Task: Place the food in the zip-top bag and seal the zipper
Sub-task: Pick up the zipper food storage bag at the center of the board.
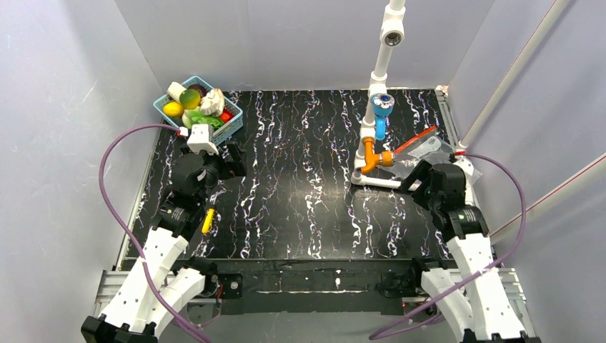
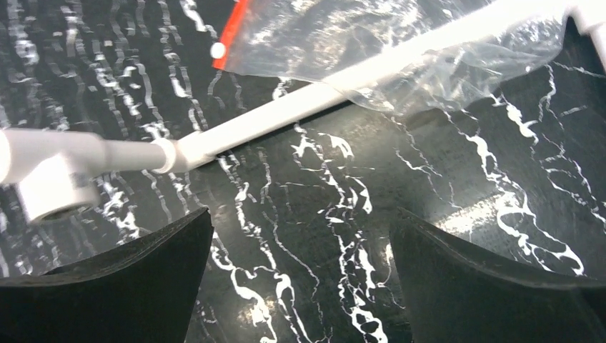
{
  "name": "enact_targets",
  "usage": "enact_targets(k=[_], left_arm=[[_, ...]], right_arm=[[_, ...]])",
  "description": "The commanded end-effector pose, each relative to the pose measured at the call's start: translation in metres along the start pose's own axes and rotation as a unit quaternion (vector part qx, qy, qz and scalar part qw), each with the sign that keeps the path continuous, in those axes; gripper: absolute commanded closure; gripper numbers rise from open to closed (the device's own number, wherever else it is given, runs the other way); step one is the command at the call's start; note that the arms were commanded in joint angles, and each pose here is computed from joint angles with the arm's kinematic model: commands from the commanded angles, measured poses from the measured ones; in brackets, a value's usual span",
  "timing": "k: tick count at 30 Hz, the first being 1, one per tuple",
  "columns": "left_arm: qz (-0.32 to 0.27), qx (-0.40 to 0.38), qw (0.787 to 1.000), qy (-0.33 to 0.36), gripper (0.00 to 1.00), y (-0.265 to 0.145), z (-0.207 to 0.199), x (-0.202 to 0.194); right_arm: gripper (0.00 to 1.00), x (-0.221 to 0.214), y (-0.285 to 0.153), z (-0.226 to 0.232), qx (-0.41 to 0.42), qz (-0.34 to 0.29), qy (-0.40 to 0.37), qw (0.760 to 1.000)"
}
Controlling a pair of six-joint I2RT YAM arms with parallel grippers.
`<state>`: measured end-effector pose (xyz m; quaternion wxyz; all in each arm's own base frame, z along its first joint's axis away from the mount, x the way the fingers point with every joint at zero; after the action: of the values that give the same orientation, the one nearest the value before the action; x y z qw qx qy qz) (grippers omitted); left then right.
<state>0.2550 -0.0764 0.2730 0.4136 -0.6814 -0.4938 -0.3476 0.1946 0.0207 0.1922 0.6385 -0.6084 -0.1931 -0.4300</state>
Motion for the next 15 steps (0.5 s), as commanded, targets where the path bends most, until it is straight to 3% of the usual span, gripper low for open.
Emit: enact_targets(k=[1, 5, 9, 15], left_arm=[[-0.001, -0.013, 1.0, 0.013, 0.0, -0.007, -0.003, 0.005], [-0.02, -0.007, 1.0, 0.017, 0.01, -0.013, 0.0, 0.009], [-0.024, -0.007, 1.0, 0.019, 0.0, -0.015, 0.0, 0.01], [-0.024, -0.008, 0.999, 0.02, 0.0, -0.016, 0.0, 0.011]], right_arm=[[0.0, 0.016, 0.014, -0.005, -0.053, -0.007, 0.029, 0.998], [0.0, 0.016, 0.025, -0.03, -0.15, 0.008, 0.068, 0.986], [0.0, 0.016, 0.039, -0.046, -0.169, 0.027, 0.127, 0.977], [0.0, 0.024, 0.058, -0.052, -0.175, 0.025, 0.14, 0.974]])
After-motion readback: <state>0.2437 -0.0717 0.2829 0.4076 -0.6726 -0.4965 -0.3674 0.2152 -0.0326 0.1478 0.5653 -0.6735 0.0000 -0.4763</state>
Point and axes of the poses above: each gripper's point midway between its finger pads, its own y axis out along the fingers, its own z axis along the line the jaws close on, x = y × z, the point moved 4 cm from there along -y, back along the fingers, and after that the axes turned 13 degrees about -y, right-handed, at the moved point
